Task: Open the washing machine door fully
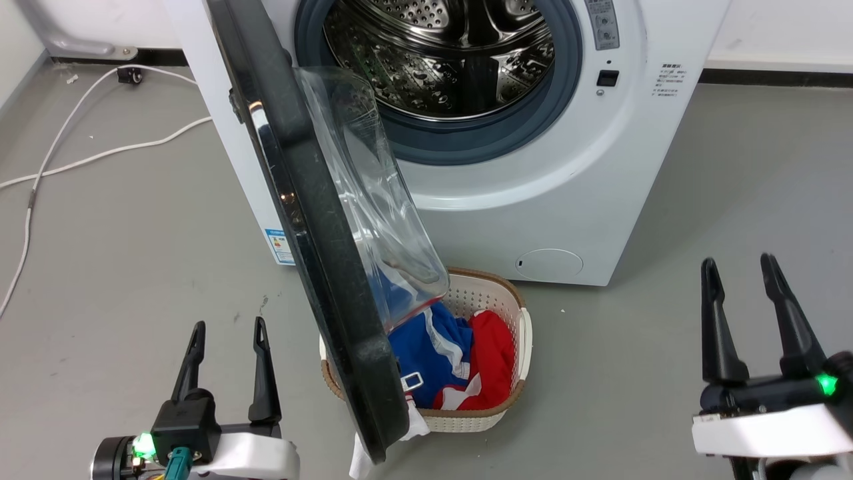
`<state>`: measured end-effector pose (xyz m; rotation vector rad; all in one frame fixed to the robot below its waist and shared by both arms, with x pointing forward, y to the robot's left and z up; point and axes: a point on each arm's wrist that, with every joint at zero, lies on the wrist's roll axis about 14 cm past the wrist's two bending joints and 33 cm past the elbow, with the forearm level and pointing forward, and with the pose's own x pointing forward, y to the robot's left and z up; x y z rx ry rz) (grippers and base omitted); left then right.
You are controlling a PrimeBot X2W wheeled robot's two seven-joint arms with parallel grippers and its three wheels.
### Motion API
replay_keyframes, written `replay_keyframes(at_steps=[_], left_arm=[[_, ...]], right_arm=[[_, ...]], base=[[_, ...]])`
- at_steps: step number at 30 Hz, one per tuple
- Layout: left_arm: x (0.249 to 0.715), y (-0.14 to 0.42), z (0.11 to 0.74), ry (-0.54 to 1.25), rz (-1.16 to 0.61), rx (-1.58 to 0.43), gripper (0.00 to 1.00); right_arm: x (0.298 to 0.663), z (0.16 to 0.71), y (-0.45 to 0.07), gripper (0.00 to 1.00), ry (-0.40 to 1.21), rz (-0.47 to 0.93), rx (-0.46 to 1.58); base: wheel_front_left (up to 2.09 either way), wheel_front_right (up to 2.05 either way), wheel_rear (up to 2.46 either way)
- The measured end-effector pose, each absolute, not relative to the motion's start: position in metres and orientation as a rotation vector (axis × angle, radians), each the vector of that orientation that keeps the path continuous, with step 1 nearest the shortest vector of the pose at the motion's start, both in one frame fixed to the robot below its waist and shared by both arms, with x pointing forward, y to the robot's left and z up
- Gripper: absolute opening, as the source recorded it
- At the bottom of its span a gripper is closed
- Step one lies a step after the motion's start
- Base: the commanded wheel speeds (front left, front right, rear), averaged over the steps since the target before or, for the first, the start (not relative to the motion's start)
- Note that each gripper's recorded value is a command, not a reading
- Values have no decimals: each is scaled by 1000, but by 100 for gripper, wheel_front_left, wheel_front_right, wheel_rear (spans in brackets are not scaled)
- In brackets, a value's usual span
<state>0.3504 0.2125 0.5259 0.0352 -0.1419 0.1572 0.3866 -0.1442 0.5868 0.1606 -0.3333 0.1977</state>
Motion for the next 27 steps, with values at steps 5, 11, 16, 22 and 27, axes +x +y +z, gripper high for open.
replay_keyframes(at_steps=[5, 11, 16, 22, 27], left_arm=[[348, 212, 526, -142, 152, 34, 100], [345, 210, 525, -140, 145, 32, 100], [342, 208, 523, -134, 141, 30, 100], [340, 207, 520, -124, 140, 23, 100], [339, 223, 544, -199, 205, 13, 0]], right_arm=[[378, 564, -158, 100, -265, 143, 79], [364, 538, -172, 100, -183, 99, 66], [355, 523, -175, 100, -138, 89, 92], [350, 518, -174, 100, -120, 91, 97], [349, 516, -174, 100, -114, 88, 99]], base=[[0, 0, 0], [0, 0, 0], [0, 0, 0], [0, 0, 0], [0, 0, 0]])
